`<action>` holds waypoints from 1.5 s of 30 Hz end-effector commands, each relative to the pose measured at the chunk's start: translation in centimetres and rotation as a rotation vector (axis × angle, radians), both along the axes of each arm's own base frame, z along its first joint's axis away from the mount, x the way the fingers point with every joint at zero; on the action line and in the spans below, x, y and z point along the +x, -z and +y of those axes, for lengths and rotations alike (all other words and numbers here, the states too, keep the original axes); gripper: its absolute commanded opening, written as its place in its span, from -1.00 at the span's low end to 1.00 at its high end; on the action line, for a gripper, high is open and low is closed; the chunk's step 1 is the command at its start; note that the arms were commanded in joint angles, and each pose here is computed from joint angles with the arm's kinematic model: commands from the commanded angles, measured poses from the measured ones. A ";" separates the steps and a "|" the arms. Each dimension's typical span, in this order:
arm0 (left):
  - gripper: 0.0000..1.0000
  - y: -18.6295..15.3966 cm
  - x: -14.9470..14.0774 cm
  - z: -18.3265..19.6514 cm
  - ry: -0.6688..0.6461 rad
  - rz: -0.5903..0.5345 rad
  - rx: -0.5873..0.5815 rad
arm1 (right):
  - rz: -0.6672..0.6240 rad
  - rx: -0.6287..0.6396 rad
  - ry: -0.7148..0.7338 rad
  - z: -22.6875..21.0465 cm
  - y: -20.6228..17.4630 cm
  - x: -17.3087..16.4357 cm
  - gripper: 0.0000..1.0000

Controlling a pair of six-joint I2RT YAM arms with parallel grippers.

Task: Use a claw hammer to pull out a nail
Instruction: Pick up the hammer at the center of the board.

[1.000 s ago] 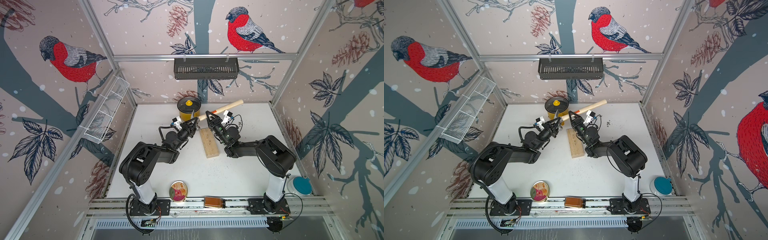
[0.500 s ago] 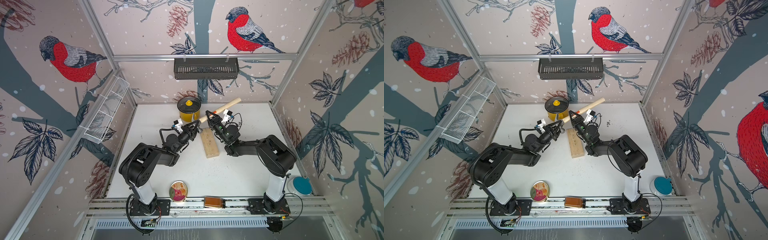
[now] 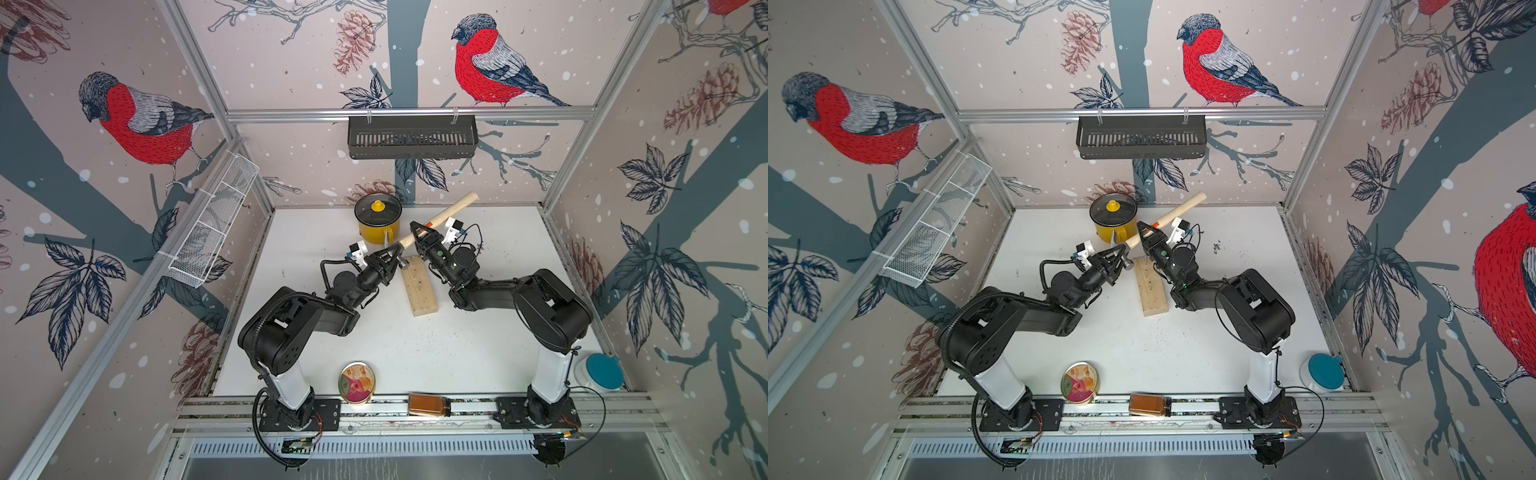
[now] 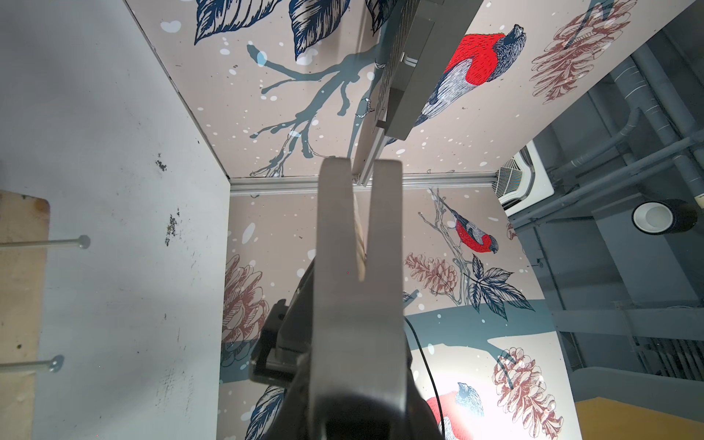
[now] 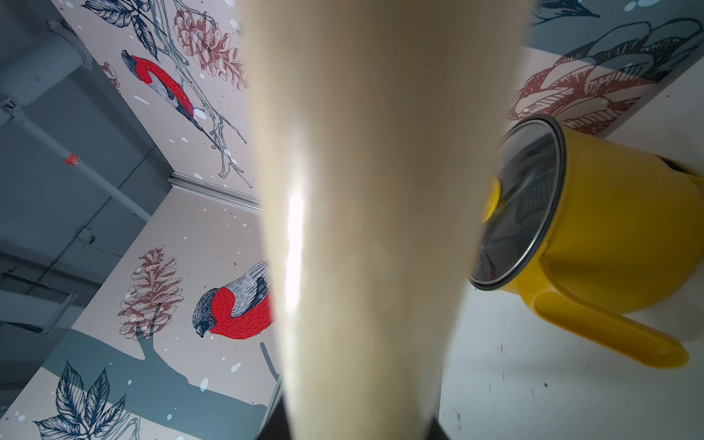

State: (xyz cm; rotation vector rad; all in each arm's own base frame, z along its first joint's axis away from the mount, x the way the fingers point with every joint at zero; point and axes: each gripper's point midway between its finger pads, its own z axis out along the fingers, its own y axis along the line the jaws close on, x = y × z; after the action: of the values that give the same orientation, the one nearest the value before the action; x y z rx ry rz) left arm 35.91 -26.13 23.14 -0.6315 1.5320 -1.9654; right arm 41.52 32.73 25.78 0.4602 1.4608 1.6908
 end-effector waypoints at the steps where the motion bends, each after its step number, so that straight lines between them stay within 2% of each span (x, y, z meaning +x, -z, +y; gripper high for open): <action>1: -1.00 -6.5 -2.8 0.9 0.022 -0.268 -0.130 | -0.058 0.025 -0.022 0.2 -1.9 -0.5 -0.42; 25: -1.00 -5.7 -3.3 0.4 0.039 -0.260 -0.070 | -0.061 0.014 -0.056 0.5 -2.0 -0.5 -0.91; 31: -1.00 -5.7 -3.5 0.3 0.044 -0.262 -0.050 | -0.066 0.008 -0.059 0.6 -2.4 -0.6 -0.92; 42: -0.85 -5.6 -3.7 0.2 0.047 -0.261 -0.018 | -0.079 0.000 -0.052 -0.1 -3.0 -0.9 -0.94; 45: -0.72 -5.7 -3.8 0.2 0.044 -0.265 -0.004 | -0.085 0.001 -0.051 -0.3 -3.3 -1.0 -0.95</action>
State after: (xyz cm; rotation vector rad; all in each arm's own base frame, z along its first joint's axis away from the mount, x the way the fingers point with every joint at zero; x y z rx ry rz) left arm 34.06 -26.09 24.97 -0.4835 1.5252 -1.9271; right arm 40.52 33.20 27.55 0.3780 1.4847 1.7466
